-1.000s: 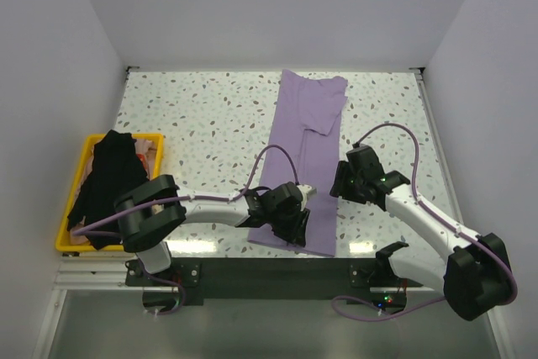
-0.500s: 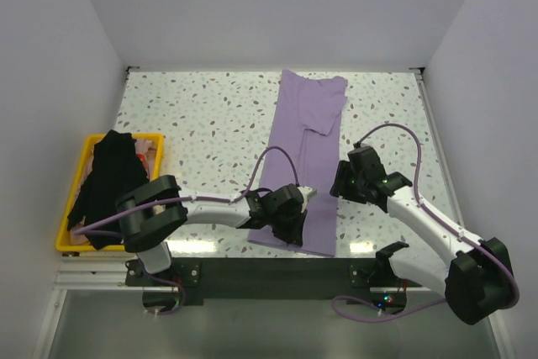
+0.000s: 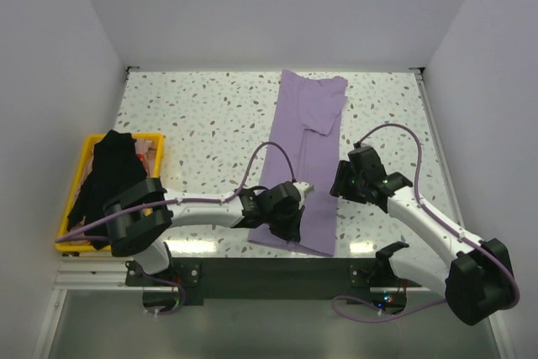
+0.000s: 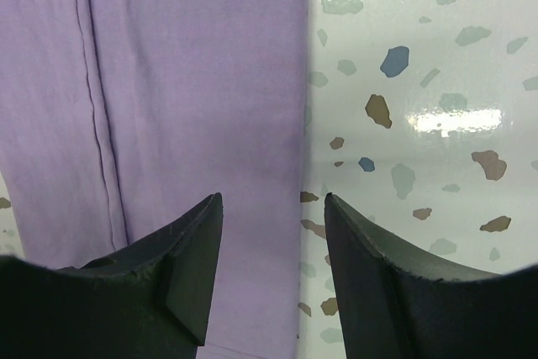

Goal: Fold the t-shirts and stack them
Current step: Fold the tshirt

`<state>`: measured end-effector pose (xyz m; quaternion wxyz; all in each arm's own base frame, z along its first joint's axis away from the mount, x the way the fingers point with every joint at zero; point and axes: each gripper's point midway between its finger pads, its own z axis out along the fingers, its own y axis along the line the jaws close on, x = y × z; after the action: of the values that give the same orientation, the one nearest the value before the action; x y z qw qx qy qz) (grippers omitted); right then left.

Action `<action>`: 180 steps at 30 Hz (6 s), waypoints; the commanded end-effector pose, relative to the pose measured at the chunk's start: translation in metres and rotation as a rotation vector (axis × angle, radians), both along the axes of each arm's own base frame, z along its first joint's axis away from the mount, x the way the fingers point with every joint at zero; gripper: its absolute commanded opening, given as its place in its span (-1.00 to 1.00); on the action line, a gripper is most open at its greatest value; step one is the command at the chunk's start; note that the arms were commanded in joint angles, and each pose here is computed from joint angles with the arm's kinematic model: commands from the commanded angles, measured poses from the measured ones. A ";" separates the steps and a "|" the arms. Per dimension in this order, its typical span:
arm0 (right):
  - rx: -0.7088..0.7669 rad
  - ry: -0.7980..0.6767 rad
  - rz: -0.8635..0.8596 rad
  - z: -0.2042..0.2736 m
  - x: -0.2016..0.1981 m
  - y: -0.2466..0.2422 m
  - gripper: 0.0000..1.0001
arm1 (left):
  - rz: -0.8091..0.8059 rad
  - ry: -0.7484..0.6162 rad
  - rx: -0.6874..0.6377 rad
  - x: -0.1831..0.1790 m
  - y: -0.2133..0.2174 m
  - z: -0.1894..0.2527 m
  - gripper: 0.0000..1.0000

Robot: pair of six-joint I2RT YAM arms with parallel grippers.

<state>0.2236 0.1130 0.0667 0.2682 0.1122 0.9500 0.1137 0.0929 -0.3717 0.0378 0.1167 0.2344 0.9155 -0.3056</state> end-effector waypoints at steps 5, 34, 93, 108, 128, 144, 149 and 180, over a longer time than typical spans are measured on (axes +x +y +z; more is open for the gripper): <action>0.021 -0.031 0.009 0.011 0.005 0.003 0.11 | 0.041 -0.031 -0.055 0.003 -0.001 0.029 -1.00; -0.010 -0.058 0.103 0.014 0.105 0.072 -0.06 | 0.075 -0.003 -0.059 -0.005 0.014 0.021 -1.00; -0.293 -0.018 0.060 -0.024 0.189 0.077 -0.61 | 0.078 0.015 -0.054 -0.008 0.016 0.012 -1.00; -0.235 -0.061 0.076 0.006 0.196 0.089 -0.88 | 0.087 0.016 -0.054 -0.009 0.020 0.012 -1.00; -0.208 -0.060 0.089 0.005 0.202 0.098 -0.89 | 0.111 0.014 -0.029 -0.009 0.030 0.007 -1.00; -0.152 -0.074 0.114 0.017 0.198 0.107 -0.33 | 0.122 0.006 -0.007 -0.008 0.036 0.004 -0.83; -0.100 -0.109 0.111 0.045 0.195 0.105 -0.06 | 0.124 -0.022 -0.018 -0.003 0.035 0.016 -0.58; -0.042 0.063 -0.061 -0.037 0.133 0.018 -0.24 | -0.019 -0.143 0.085 0.024 0.006 -0.026 -1.00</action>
<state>0.3316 0.1314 0.0225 0.2199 0.1382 0.9631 0.0702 0.1143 -0.3566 0.0158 0.1586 0.2563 0.9233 -0.2381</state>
